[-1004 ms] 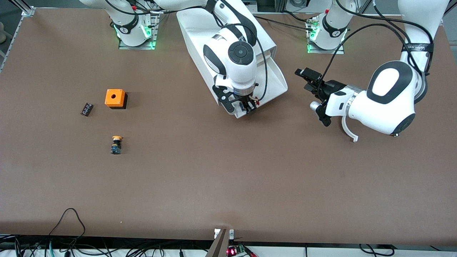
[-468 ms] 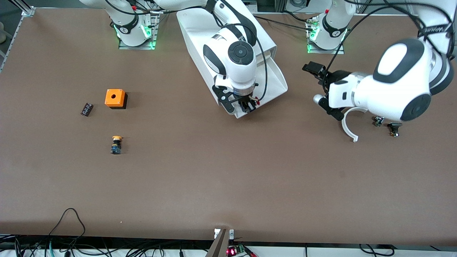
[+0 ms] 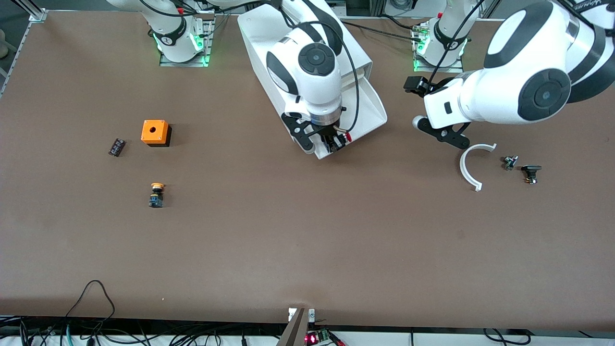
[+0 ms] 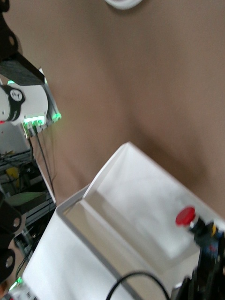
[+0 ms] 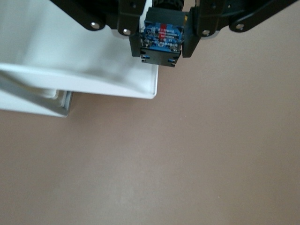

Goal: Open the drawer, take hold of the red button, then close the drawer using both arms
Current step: 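Lift the red button out of the drawer with the right gripper, then place the red button beside the yellow button with the right gripper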

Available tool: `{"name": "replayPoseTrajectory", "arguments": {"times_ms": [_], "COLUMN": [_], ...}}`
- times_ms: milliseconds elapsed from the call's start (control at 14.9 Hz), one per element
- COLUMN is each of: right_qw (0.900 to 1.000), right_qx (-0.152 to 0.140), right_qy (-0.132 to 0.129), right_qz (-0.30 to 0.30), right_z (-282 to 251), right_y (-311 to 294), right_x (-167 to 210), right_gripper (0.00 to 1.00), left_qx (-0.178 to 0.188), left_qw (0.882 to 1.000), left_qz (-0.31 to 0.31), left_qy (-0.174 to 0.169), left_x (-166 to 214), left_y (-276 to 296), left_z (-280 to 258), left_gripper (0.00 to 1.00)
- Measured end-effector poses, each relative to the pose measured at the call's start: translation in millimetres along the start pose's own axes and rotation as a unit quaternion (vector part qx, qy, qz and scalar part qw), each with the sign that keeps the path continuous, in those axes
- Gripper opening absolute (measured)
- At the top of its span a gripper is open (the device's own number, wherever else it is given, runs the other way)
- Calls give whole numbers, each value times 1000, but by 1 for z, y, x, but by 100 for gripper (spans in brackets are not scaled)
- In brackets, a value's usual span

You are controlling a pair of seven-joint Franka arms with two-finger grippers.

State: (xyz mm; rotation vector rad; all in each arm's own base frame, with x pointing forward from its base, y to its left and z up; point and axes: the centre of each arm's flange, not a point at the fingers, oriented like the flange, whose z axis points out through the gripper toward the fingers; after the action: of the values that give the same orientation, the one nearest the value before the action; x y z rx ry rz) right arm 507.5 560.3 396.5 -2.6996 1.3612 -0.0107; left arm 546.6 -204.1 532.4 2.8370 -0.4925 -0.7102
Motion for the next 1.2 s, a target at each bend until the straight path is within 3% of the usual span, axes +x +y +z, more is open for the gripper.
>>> {"name": "replayPoseTrajectory", "arguments": {"times_ms": [134,268,468,736,937,1204], "right_qw": [999,997,989,976,956,918], "right_qx": [-7,-8,-23,-5,-9,-10], "right_qy": [-3,-23,-37,-63,-71,-74], "right_qz": [-35,-74,-139,-210,-284,-388], "right_z": [-9,-23,-36,-43,-38,-27], "right_y": [-1,-4,-2,3,17,35], "right_x": [21,55,122,229,290,346], "right_gripper": [40,40,40,40,40,40], "left_qx": [25,30,16,3,-1,-8], "left_qw": [1000,999,999,997,988,967], "left_qz": [-9,-16,-29,-58,-132,-214], "left_qy": [12,19,26,45,76,141], "left_x": [-1,1,19,39,46,50], "left_y": [-7,-15,-40,-52,-27,48], "left_z": [-8,-14,-13,-13,-12,24], "left_gripper": [100,100,100,100,100,100]}}
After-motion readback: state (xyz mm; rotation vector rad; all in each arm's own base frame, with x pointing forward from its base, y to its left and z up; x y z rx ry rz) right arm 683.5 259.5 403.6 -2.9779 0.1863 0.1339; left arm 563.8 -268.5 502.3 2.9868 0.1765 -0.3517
